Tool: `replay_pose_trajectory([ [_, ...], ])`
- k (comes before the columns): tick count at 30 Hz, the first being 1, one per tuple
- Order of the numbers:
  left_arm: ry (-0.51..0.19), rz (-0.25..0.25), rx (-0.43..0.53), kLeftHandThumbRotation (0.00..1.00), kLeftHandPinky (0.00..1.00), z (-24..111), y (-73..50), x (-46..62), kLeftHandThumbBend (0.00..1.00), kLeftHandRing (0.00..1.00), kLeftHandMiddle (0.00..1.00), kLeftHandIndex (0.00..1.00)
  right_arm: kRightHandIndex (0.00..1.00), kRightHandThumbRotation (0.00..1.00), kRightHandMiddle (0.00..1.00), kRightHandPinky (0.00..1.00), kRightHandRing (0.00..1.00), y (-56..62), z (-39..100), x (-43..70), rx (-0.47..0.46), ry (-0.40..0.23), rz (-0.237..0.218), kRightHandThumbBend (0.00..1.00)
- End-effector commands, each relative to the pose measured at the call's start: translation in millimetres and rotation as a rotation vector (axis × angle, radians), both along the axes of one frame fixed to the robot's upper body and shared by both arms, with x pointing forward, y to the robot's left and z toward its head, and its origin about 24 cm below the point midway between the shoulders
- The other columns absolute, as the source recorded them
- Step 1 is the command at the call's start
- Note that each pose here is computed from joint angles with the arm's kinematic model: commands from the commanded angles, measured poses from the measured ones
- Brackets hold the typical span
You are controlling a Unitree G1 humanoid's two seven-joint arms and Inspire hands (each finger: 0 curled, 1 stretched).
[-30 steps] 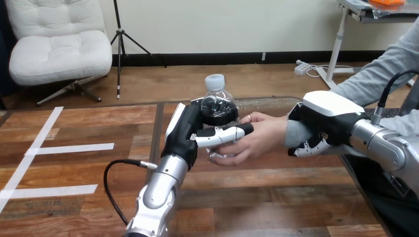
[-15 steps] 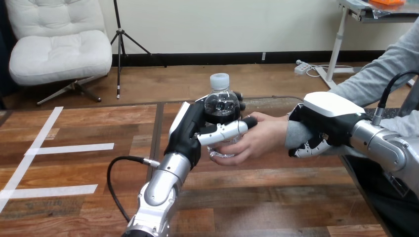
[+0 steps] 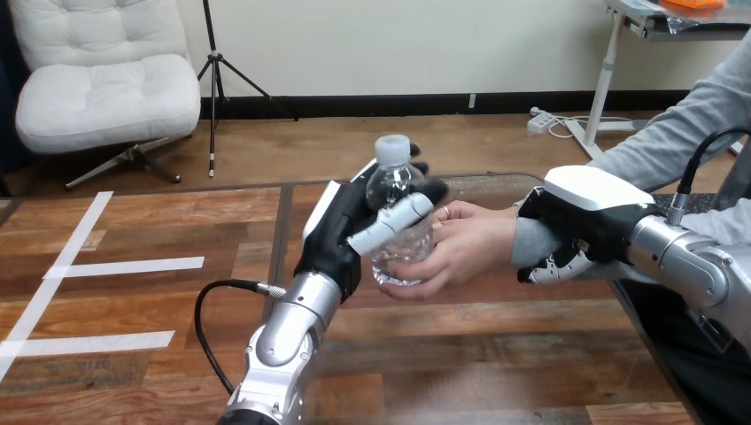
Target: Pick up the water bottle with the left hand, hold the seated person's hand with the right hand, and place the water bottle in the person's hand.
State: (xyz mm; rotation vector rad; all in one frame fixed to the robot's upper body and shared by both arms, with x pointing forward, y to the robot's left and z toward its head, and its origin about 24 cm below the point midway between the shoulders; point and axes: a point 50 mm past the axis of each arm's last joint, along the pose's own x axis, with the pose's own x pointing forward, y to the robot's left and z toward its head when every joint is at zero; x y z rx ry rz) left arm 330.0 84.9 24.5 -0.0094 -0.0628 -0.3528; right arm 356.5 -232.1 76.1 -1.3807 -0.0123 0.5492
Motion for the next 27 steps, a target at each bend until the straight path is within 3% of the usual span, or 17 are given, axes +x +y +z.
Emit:
replay_pose_trajectory([
  [1, -0.079, -0.003, -0.008, 0.67, 0.79, 24.9, -1.4, 15.0, 0.99, 0.86, 0.87, 0.92, 0.34, 0.0, 0.34, 0.24, 0.28, 17.4, 31.9, 12.8, 0.1, -0.133, 0.047, 0.47],
  [13, -0.097, -0.008, 0.074, 0.86, 0.95, 24.2, 0.9, 14.8, 1.0, 0.94, 0.94, 0.97, 0.34, 0.0, 0.34, 0.23, 0.28, 16.8, 31.0, 12.8, 0.108, -0.123, 0.039, 0.47],
  [27, -0.097, -0.006, 0.073, 0.95, 1.0, 23.6, 2.9, 14.0, 1.0, 0.97, 0.96, 0.98, 0.34, 0.0, 0.33, 0.22, 0.27, 16.8, 29.8, 12.7, 0.11, -0.119, 0.038, 0.46],
])
